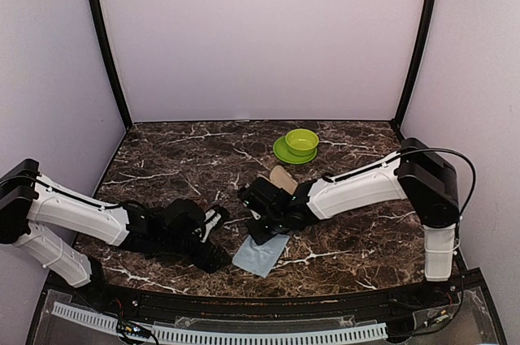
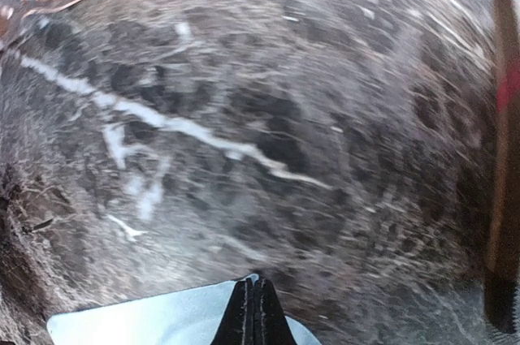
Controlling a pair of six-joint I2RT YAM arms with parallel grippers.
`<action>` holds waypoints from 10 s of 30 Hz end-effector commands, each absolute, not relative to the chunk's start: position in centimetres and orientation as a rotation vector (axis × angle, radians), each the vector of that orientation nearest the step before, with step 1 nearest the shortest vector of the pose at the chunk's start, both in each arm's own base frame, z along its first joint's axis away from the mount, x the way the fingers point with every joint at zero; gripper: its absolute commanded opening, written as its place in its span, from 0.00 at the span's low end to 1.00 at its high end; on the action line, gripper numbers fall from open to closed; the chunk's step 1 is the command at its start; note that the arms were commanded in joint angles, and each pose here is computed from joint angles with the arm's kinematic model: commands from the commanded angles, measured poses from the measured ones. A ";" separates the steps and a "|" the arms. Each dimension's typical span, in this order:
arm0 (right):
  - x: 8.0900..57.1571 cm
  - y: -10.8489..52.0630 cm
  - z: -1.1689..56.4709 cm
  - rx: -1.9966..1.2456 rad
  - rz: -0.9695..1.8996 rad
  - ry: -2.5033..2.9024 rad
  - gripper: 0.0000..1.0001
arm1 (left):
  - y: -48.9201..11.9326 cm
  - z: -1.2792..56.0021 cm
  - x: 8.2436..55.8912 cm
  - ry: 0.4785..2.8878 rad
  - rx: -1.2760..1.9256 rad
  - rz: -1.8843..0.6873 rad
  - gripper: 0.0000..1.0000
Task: Organize the sunglasses
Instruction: Pick up the glasses cleaning cloth from the center of the board, then fold the glasses cleaning cloth at the center of the board, then move the opened sunglasses case to the center of the board.
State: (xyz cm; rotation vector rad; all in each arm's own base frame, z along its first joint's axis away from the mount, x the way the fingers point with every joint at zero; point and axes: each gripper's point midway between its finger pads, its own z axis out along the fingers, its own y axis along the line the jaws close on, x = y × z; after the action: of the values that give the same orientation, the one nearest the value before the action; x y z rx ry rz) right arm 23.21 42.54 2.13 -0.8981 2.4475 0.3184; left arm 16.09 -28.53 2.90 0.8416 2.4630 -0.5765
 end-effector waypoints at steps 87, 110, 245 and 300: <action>25.2 38.4 9.7 -0.554 0.687 2.353 0.00 | -32.8 9.4 21.9 2.225 1.054 -0.418 0.00; 20.7 37.8 16.2 -0.659 0.775 2.208 0.00 | -33.6 16.8 18.2 2.096 1.119 -0.584 0.00; 15.8 35.0 3.6 -0.612 0.536 2.537 0.13 | -33.0 2.3 14.7 2.352 1.217 -0.526 0.16; 31.9 38.5 9.6 -0.475 0.628 2.468 0.56 | -32.8 5.5 24.2 2.469 0.903 -0.579 0.54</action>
State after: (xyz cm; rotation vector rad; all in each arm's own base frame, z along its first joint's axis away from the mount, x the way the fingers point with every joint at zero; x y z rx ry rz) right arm 30.40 37.08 9.59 -0.4005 2.4671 0.6108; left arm 23.91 -33.23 5.33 0.9221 2.4614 -0.5754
